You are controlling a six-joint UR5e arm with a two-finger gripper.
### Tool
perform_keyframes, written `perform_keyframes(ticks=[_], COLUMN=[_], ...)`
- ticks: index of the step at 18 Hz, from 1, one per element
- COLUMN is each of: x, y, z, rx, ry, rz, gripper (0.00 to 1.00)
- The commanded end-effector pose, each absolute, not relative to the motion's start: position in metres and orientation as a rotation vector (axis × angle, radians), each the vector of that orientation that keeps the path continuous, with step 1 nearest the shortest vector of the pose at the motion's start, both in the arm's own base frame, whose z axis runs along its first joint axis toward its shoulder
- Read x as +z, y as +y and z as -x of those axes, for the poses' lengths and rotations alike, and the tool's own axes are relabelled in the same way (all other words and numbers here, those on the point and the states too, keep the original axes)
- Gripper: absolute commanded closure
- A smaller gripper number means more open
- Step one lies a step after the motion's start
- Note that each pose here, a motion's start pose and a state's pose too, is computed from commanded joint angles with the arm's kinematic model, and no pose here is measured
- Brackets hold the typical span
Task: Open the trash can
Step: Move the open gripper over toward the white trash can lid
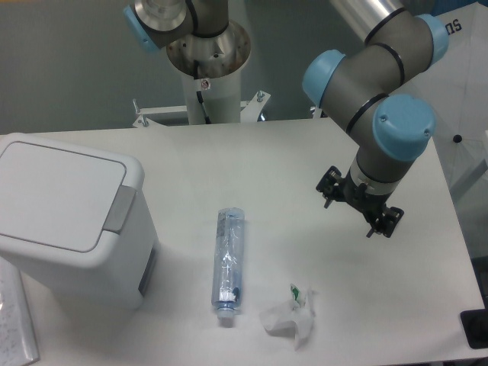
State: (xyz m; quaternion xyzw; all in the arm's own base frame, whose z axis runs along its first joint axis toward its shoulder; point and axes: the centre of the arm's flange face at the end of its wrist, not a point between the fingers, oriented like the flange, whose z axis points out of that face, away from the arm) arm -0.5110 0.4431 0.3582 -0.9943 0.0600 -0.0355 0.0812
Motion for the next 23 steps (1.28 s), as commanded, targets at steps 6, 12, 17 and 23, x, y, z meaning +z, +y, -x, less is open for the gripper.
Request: perform_keyframes(ticks=[6,12,17,23], x=[0.393,0.409,0.442,0.467], y=[0.478,0.512,0.507,0.503], z=[0.476,0.427,0.4,0.346], rx=[-0.196,-0.412,-0.452,-0.511], ry=[-0.264,-0.288,-0.338,-0.325], rz=[2.785,2.602,2.527,2.479], gripper=[0.0,0.0,0.0,0.0])
